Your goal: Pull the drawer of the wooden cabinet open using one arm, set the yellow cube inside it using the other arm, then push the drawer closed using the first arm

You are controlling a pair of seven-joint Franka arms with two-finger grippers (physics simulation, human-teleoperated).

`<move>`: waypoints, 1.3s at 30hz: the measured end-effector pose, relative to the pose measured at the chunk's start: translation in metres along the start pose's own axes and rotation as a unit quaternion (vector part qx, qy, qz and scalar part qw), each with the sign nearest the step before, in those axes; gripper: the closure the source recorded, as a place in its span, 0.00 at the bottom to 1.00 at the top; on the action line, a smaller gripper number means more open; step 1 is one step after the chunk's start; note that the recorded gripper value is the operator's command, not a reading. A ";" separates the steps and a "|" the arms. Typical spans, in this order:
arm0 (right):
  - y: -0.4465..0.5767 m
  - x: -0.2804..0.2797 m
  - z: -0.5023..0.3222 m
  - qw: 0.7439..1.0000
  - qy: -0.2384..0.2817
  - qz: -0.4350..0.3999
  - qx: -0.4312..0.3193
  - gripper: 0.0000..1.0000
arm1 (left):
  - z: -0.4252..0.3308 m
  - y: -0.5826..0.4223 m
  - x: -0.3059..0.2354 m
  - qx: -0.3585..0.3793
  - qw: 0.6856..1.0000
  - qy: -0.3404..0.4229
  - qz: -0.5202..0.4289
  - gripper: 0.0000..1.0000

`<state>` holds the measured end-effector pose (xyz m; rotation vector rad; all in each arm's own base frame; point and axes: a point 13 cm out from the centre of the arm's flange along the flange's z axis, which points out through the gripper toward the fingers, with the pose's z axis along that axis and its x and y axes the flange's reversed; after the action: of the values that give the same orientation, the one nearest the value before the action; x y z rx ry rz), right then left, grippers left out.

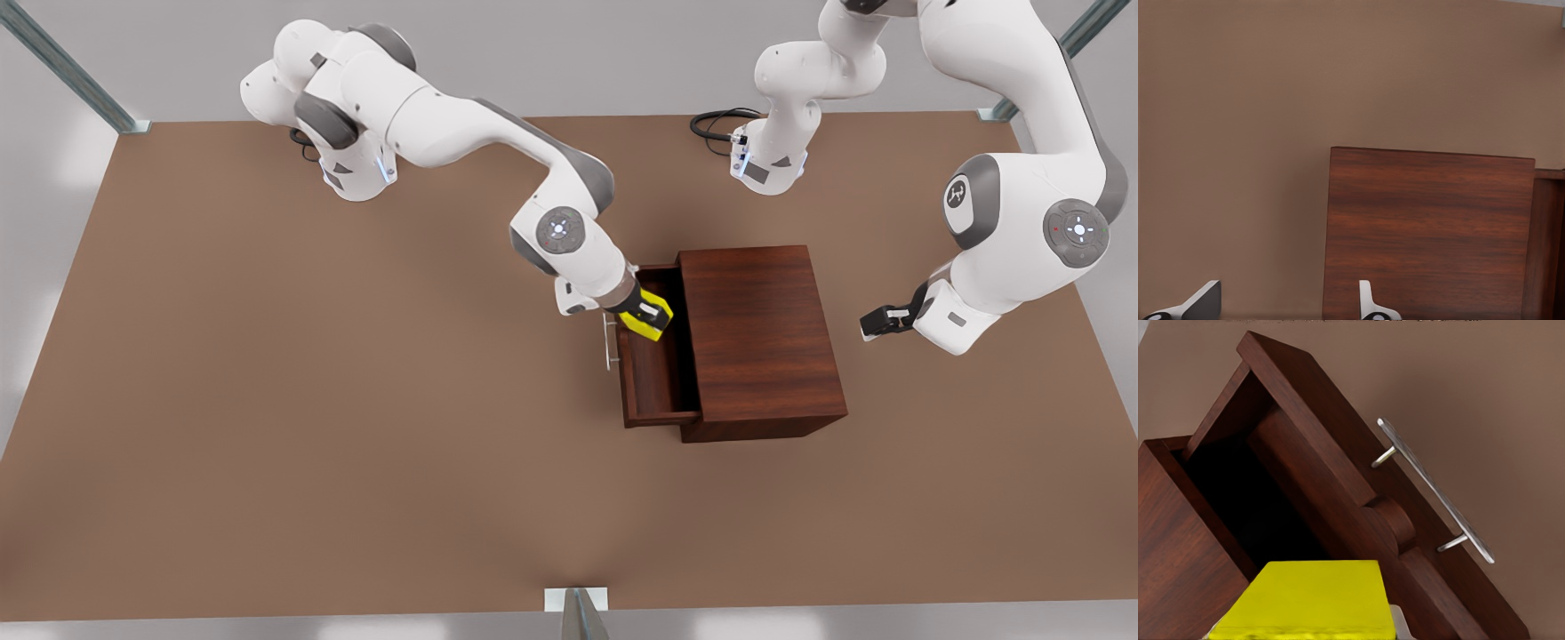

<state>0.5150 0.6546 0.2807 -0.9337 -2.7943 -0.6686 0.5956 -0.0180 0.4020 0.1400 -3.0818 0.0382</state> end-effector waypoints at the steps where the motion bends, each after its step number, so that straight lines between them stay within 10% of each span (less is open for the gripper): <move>1: 0.001 -0.001 0.000 1.000 -0.003 0.005 -0.002 0.00 | 0.000 0.000 0.000 0.000 1.000 0.000 0.000 0.00; 5: 0.009 -0.022 -0.015 0.999 -0.020 0.031 -0.013 0.00 | 0.000 0.000 0.000 0.000 1.000 0.000 0.000 0.00; 15: -0.256 -0.467 -0.300 0.945 -0.162 0.262 0.107 0.00 | -0.021 -0.209 0.013 -0.004 0.992 -0.033 0.122 0.00; 21: -0.389 -0.458 -0.327 0.955 -0.139 0.166 0.202 0.00 | 0.054 -0.419 0.049 -0.017 0.989 -0.042 0.142 0.00; 39: -0.388 -0.455 -0.325 0.964 -0.077 -0.088 0.240 0.00 | 0.242 -0.518 0.084 -0.044 0.994 -0.083 -0.054 0.00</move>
<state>0.6405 -0.0138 0.3147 -0.6695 -2.9822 0.0822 0.5463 -0.5479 0.1765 0.3213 -3.2284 -0.1201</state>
